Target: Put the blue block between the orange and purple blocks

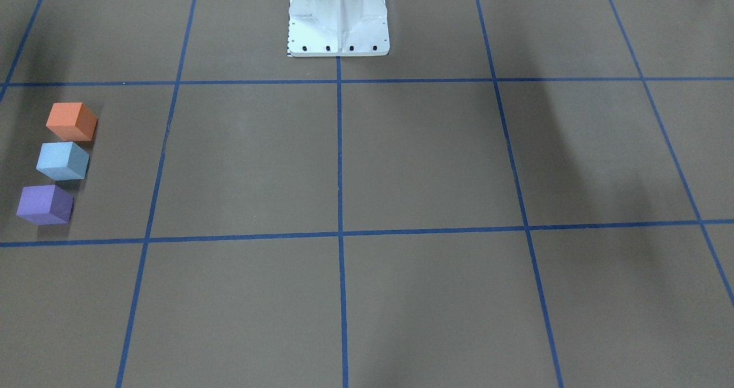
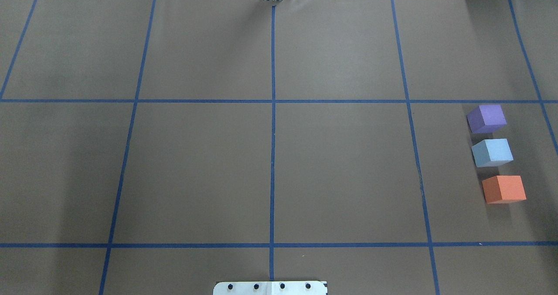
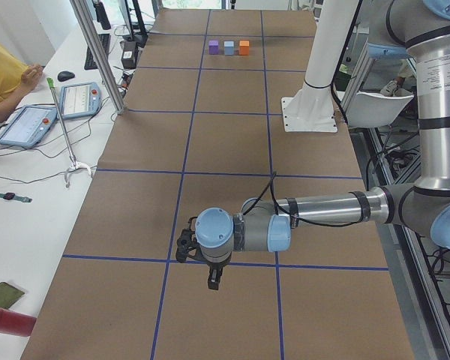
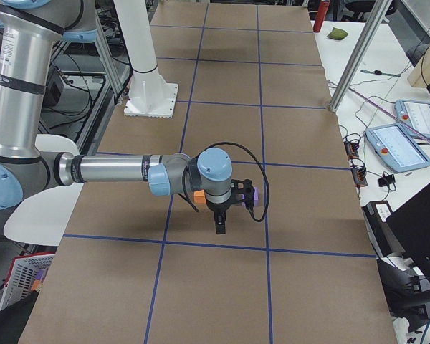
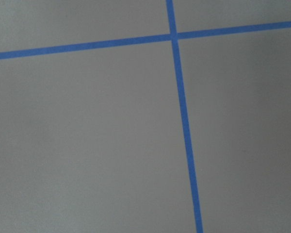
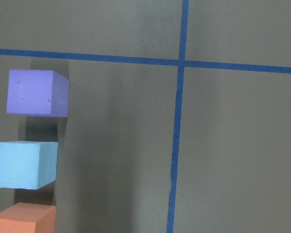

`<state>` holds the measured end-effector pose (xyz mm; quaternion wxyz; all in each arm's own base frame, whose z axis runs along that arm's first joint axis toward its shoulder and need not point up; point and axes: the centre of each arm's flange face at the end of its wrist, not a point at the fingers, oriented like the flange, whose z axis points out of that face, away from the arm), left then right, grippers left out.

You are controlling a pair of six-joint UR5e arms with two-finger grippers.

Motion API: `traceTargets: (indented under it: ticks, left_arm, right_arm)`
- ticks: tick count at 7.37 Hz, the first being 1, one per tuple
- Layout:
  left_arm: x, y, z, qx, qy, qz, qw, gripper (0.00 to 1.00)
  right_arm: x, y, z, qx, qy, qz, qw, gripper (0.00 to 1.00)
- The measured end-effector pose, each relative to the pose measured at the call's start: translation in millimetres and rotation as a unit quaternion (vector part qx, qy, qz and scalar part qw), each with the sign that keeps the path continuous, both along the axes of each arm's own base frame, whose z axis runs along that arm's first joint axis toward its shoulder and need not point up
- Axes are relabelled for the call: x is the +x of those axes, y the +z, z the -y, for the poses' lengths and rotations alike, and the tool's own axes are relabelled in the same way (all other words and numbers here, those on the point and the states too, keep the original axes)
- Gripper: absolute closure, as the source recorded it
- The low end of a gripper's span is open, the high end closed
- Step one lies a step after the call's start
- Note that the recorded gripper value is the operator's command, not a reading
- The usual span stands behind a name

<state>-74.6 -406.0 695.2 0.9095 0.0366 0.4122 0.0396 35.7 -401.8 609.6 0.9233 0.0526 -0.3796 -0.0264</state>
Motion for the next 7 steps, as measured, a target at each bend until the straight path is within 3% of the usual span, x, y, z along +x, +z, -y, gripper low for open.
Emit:
traceTargets:
  ticks: [2,3,7]
  left_arm:
    - [-5,-39,8,-0.023,-0.076,0.029,0.9964,0.00]
    - [-6,-47,7,-0.028,-0.093,0.038,0.9945,0.00]
    - [-7,-50,6,-0.027,-0.099,0.043,0.9938,0.00]
  right_arm:
    - [0,0,1,0.001,0.000,-0.003,1.0000,0.00]
    - [0,-1,2,0.003,-0.001,-0.003,1.0000,0.00]
    - [-1,0,2,0.004,-0.004,-0.003,1.0000,0.00]
